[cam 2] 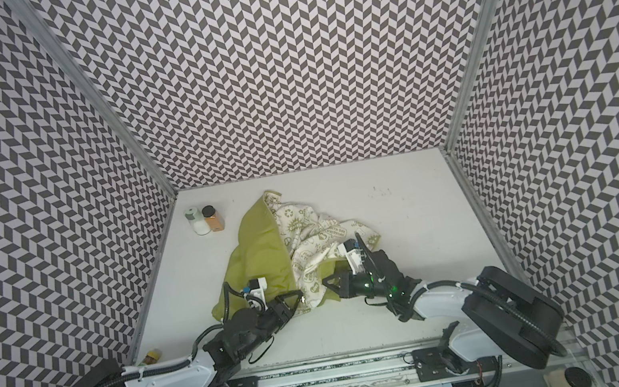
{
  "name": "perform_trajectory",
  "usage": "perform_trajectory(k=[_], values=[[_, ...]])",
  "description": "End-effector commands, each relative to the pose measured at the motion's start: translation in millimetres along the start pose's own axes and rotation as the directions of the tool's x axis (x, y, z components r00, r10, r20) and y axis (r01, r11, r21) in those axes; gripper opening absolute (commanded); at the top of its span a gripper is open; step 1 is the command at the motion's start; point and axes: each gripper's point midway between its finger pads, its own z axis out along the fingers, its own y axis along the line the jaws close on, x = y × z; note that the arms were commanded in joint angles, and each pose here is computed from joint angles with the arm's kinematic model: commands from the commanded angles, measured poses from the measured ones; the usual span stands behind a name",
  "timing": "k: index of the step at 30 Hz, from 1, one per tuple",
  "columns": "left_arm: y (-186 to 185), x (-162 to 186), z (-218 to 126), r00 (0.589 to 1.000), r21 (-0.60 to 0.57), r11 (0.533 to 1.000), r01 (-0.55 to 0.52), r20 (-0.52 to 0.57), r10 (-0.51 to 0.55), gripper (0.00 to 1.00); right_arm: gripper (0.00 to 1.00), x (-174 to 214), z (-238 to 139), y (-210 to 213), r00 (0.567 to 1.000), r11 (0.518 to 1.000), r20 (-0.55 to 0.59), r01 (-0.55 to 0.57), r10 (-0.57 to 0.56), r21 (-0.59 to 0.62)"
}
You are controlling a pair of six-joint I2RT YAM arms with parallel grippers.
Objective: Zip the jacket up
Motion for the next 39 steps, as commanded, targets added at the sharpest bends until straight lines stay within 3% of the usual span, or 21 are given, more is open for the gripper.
perform_trajectory(k=[1, 14, 27, 39], values=[[-21, -7, 3, 0.999, 0.071, 0.997, 0.018, 0.032, -0.02, 0.36, 0.0, -6, -4, 16, 0.999, 0.998, 0.037, 0.018, -0.016, -0.06], [-36, -23, -15, 0.996, 0.153, 0.988, 0.038, 0.069, -0.049, 0.0, 0.0, -9, -9, 46, 0.998, 0.989, 0.038, 0.062, -0.058, -0.131], [-93, -44, -51, 0.998, 0.44, 0.898, 0.019, 0.043, -0.042, 0.0, 0.0, -11, 3, 103, 0.993, 0.965, 0.042, 0.113, -0.106, -0.236], [-112, -38, -56, 0.999, 0.538, 0.842, 0.044, -0.037, -0.028, 0.0, 0.0, -19, 11, 109, 0.991, 0.961, 0.058, 0.135, -0.124, -0.242]])
